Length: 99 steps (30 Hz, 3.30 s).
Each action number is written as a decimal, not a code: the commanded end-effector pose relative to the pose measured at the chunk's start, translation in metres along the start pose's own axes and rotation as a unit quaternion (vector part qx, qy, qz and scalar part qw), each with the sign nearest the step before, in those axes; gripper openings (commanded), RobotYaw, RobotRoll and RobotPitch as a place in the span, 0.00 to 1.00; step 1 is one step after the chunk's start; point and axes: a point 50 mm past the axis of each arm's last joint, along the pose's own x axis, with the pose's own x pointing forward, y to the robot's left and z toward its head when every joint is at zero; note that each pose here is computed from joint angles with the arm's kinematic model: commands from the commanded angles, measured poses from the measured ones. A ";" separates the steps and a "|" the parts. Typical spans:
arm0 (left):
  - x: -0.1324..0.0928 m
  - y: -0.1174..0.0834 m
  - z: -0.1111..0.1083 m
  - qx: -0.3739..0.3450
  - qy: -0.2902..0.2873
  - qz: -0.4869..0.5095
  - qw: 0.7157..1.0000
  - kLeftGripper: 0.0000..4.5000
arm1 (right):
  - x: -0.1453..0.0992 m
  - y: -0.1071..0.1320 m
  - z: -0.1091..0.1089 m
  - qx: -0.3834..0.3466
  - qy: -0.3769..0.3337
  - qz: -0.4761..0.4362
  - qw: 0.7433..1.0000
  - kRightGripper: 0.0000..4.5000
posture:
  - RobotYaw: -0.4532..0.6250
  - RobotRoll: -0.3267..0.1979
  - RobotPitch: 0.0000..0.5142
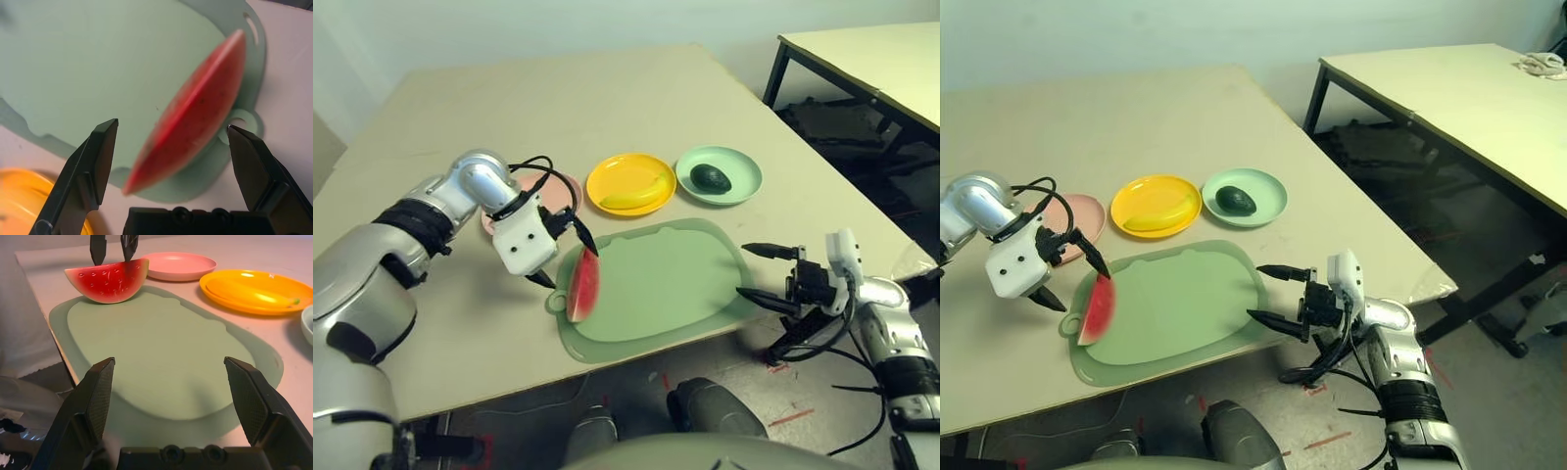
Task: Place the fruits into color-matched plates.
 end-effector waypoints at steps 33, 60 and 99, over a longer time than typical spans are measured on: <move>0.028 -0.021 -0.006 -0.044 -0.020 -0.063 0.997 1.00 | 0.012 0.000 0.005 -0.004 0.001 0.020 1.000 0.99 | 0.13 0.62 0.01; 0.045 -0.021 -0.026 -0.101 0.010 -0.038 0.994 1.00 | 0.013 0.011 -0.001 -0.006 0.015 0.039 0.999 0.99 | 0.12 0.62 0.00; 0.007 -0.012 -0.029 -0.181 0.025 0.050 0.982 0.52 | 0.020 0.013 0.001 -0.011 0.010 0.048 0.999 1.00 | 0.13 0.62 0.01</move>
